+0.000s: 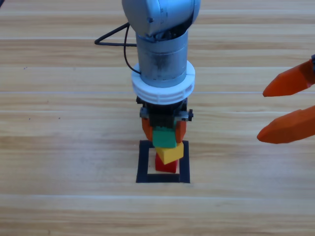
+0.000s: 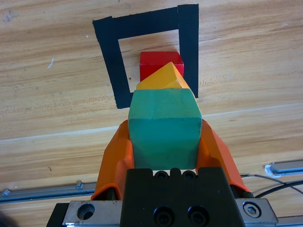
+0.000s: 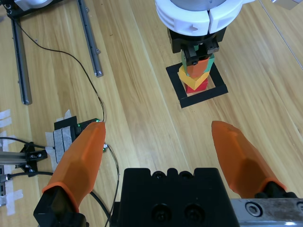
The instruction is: Stack the blocks in the rectangular block: red at the bottom, yellow in the middle, green on top
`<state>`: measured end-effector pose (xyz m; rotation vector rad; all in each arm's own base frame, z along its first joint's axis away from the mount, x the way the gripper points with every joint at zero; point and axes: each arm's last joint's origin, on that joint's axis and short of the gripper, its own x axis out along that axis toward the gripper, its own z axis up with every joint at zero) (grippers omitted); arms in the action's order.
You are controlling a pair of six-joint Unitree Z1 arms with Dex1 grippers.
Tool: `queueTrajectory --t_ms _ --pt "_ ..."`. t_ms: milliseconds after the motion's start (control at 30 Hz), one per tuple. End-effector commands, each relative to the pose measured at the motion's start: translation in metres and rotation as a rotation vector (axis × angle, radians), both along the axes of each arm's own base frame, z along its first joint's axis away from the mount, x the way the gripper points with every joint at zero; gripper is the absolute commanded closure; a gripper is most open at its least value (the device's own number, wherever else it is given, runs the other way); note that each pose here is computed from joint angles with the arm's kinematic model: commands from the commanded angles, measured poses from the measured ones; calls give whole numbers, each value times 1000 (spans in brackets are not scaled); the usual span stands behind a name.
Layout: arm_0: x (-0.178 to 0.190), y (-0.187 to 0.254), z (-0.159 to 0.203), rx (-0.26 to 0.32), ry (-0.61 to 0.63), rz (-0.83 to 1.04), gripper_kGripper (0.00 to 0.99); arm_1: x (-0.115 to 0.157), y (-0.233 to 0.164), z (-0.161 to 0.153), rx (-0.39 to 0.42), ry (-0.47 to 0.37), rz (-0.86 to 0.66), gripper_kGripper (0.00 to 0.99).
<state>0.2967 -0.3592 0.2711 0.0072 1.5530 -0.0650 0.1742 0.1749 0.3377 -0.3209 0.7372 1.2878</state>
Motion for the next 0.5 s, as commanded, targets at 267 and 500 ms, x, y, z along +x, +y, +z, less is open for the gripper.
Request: queueTrajectory --t_ms 267,500 --pt "-12 -9 -3 26 -6 -13 0 0 -8 -5 3 8 -13 4" --pt "-16 -2 7 23 -22 -14 0 -3 -9 -4 8 4 -11 4"
